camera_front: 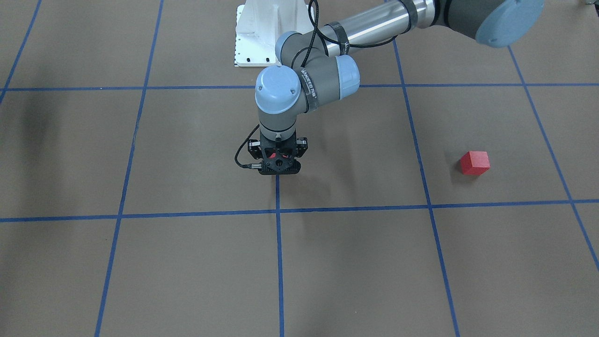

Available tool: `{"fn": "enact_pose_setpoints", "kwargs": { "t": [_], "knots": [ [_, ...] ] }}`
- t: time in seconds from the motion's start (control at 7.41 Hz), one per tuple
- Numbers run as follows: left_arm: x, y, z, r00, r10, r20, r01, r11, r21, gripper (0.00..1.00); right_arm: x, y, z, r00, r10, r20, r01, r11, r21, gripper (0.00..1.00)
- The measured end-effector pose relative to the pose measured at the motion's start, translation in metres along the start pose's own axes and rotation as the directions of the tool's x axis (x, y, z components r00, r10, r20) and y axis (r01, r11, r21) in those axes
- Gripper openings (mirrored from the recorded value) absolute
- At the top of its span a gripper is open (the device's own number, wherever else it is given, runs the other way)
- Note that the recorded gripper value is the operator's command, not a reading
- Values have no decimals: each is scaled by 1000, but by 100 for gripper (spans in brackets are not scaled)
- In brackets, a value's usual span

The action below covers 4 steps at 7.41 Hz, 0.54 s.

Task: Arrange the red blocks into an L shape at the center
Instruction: 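Lower the red cube beside the centre cube, farther from the robot, and adjust it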

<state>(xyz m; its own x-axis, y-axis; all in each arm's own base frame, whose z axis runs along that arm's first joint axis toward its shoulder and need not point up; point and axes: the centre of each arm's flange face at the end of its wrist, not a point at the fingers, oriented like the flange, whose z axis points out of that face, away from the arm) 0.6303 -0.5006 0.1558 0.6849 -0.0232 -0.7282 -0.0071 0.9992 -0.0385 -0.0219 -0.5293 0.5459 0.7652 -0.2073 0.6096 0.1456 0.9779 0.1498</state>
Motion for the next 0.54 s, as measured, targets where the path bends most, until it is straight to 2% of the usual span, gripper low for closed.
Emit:
{"fn": "enact_pose_setpoints", "kwargs": {
  "t": [0.54],
  "knots": [
    [2, 5, 2, 1000, 2, 10, -1, 1000, -8, 0, 0, 0, 0, 1000, 1, 0, -1, 1000, 0, 99]
  ]
}}
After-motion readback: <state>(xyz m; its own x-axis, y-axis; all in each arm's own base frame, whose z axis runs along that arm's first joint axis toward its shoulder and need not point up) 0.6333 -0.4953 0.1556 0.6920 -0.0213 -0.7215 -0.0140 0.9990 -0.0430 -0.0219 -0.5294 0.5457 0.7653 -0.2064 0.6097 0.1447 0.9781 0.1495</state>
